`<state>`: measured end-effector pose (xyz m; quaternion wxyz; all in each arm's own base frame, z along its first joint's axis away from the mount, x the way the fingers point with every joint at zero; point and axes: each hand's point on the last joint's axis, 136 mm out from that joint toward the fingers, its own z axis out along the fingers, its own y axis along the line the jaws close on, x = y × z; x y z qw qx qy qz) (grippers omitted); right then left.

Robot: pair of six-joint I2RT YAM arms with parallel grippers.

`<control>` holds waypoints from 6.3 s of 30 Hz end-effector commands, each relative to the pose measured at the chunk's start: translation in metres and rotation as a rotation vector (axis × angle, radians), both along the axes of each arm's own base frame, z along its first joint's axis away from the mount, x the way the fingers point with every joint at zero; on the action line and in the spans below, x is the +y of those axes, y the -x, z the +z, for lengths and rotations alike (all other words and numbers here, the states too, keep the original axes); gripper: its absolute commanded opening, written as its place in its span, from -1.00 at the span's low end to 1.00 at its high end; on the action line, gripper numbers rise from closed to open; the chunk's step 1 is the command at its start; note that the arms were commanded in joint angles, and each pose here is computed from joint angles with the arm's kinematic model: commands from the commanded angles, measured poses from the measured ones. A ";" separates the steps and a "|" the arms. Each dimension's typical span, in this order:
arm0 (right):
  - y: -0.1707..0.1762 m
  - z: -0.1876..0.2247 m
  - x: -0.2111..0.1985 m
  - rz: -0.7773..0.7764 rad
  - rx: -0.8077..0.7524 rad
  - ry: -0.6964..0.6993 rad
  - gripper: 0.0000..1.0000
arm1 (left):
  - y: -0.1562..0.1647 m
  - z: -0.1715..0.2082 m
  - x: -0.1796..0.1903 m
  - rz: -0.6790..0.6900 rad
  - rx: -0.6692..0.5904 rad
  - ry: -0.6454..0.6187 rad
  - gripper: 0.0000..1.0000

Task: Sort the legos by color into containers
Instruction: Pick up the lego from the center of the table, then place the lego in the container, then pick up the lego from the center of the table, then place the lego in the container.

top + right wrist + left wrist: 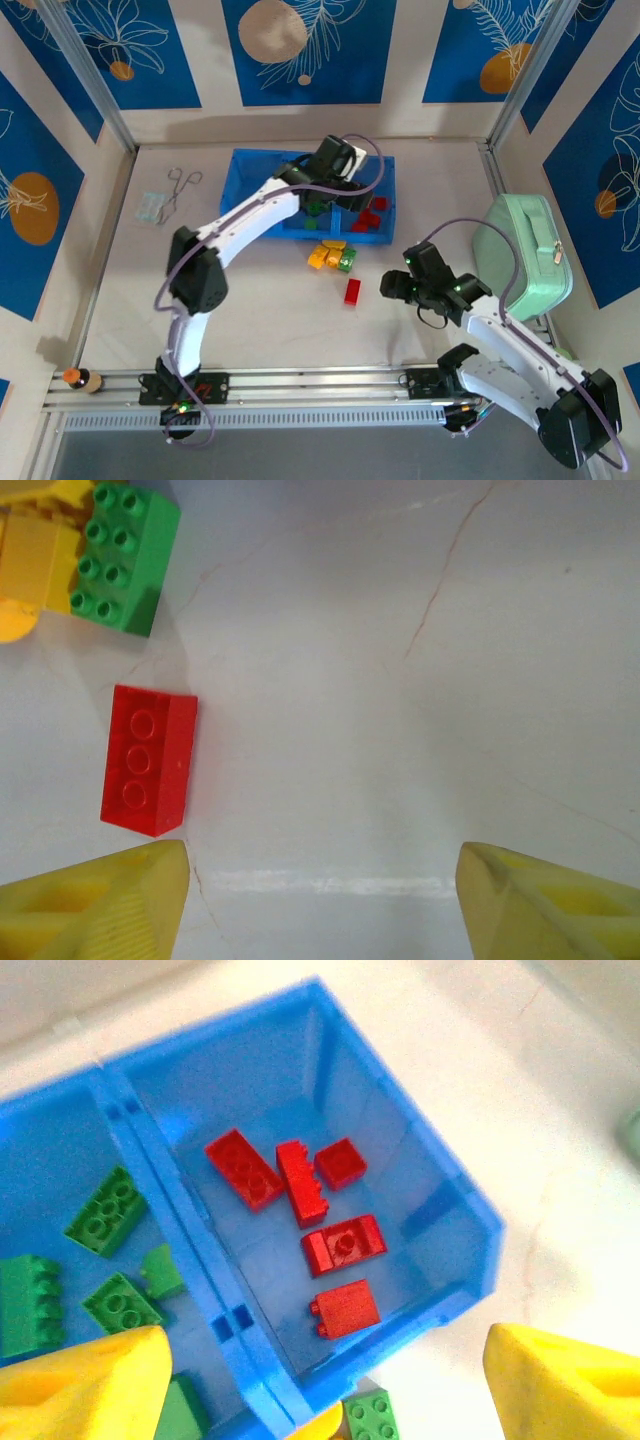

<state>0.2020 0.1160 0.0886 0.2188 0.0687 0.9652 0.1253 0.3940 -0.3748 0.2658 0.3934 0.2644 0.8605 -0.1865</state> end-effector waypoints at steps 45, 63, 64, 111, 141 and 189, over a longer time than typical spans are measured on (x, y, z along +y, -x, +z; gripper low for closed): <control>-0.095 0.031 0.083 0.034 0.042 0.242 -0.37 | 0.134 -0.112 0.241 0.458 0.125 0.078 0.73; -0.231 0.063 0.042 -0.058 -0.009 0.207 0.18 | 0.177 -0.148 0.233 0.395 0.279 0.171 0.68; -0.233 0.067 0.045 -0.055 -0.019 0.202 0.31 | 0.178 -0.148 0.230 0.385 0.283 0.180 0.67; -0.063 -0.006 -0.005 -0.170 -0.005 0.000 0.37 | 0.071 -0.202 0.066 -0.003 0.345 -0.088 0.29; -0.050 -0.011 -0.015 -0.199 -0.006 -0.015 0.36 | 0.078 -0.210 0.090 0.071 0.308 -0.217 -0.43; -0.039 0.001 0.021 -0.082 -0.014 0.003 0.35 | -0.061 -0.153 0.246 0.543 0.281 -0.091 0.57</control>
